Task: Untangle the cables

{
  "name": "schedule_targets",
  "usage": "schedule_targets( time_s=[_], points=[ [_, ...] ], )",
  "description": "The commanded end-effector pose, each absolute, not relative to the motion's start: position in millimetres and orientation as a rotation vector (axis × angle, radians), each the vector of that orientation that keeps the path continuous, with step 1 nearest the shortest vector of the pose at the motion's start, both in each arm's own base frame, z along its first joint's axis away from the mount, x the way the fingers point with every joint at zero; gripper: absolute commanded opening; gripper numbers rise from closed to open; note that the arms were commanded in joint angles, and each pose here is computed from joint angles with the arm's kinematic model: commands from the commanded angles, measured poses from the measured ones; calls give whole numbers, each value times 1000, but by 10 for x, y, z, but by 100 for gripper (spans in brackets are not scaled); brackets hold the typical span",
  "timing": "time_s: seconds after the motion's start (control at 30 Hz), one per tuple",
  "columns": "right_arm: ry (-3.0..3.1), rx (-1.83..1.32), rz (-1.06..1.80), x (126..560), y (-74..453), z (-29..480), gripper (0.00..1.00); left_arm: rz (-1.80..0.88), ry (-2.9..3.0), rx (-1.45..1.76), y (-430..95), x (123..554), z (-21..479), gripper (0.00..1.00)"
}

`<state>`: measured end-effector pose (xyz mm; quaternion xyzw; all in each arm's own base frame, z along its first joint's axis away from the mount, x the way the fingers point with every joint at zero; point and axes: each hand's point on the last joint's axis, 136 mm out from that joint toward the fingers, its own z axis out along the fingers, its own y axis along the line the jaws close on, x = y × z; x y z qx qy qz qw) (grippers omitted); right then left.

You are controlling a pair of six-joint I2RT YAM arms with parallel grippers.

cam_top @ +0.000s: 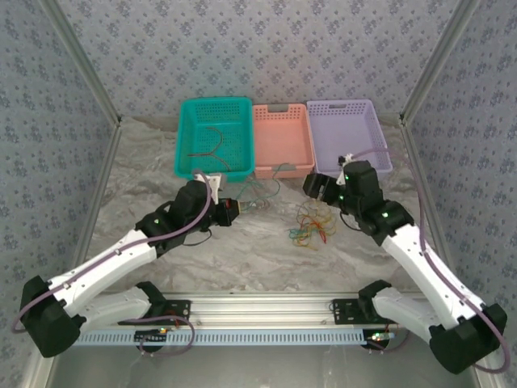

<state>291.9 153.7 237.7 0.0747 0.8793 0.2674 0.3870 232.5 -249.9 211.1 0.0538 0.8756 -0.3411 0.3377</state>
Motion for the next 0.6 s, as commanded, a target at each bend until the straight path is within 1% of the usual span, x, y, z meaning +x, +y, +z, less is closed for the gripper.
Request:
schedule_targets(
  time_s=[0.0, 0.17, 0.27, 0.33, 0.4, 0.47, 0.57],
  points=[
    [2189, 164, 755, 3164, 1814, 2483, 85, -984, 2220, 172, -2623, 2263, 2378, 0],
    [2205, 148, 783, 3443, 2067, 2376, 85, -1022, 2204, 188, -2703, 2205, 2454, 0],
    [2215, 153, 757, 3571, 2133, 2311, 82, -1040, 2195, 197, -2743, 2175, 2492, 0],
    [2238, 178, 731, 3647, 2119, 2237, 74, -1049, 2192, 200, -2760, 2153, 2511, 0],
    [2247, 192, 725, 3703, 2114, 2167, 58, -1058, 2186, 199, -2768, 2138, 2528, 0],
    [2257, 198, 716, 3731, 2108, 2116, 47, -1066, 2176, 187, -2760, 2139, 2549, 0],
    [2260, 211, 699, 3741, 2075, 2083, 27, -1088, 2160, 170, -2762, 2137, 2573, 0]
  ],
)
